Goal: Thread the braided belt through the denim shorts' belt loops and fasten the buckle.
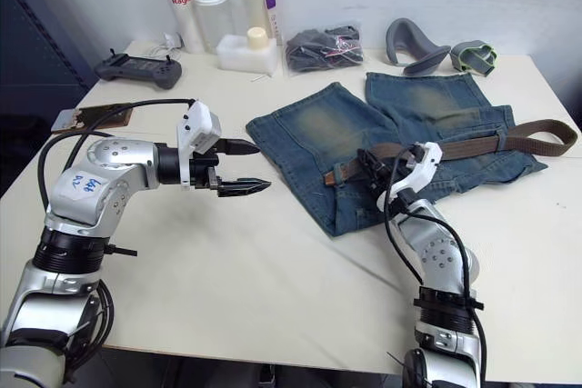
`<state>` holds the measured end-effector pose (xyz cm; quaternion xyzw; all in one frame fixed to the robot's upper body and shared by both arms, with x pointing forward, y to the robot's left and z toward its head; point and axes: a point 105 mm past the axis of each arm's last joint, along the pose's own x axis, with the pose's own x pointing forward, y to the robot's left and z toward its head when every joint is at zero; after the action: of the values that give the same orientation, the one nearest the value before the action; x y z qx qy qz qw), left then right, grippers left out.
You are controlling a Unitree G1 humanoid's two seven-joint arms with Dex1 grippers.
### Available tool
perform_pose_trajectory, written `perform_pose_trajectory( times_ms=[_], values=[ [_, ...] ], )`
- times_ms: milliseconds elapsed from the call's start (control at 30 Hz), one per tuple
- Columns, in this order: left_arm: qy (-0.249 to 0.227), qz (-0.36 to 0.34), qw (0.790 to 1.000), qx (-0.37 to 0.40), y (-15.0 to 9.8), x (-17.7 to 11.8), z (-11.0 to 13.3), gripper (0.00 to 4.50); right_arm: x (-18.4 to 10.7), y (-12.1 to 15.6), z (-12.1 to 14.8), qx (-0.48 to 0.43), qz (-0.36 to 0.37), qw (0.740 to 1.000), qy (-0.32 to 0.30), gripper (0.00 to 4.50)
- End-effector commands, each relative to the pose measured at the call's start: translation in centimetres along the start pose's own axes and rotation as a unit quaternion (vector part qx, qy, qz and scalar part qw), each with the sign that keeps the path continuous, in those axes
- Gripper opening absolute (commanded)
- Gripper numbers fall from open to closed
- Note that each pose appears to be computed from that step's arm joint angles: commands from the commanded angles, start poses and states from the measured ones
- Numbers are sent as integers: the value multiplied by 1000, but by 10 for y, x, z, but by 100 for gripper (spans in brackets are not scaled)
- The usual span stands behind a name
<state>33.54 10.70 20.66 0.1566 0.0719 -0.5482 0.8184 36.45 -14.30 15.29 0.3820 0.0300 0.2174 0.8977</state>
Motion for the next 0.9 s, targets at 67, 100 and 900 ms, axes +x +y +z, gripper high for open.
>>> perform_pose_trajectory(
  times_ms=[67, 100, 900],
  values=[
    [-14, 3, 1000, 27, -1, 0, 12, 450, 3, 4, -37, 13, -6, 998, 53, 3],
    [-14, 3, 1000, 27, -1, 1, 12, 450, 4, 6, -37, 13, -6, 999, 51, 3],
    [-65, 72, 978, 183, -17, 93, -6, 450, -80, 29, 47, -182, 31, 979, 88, 447]
  ],
)
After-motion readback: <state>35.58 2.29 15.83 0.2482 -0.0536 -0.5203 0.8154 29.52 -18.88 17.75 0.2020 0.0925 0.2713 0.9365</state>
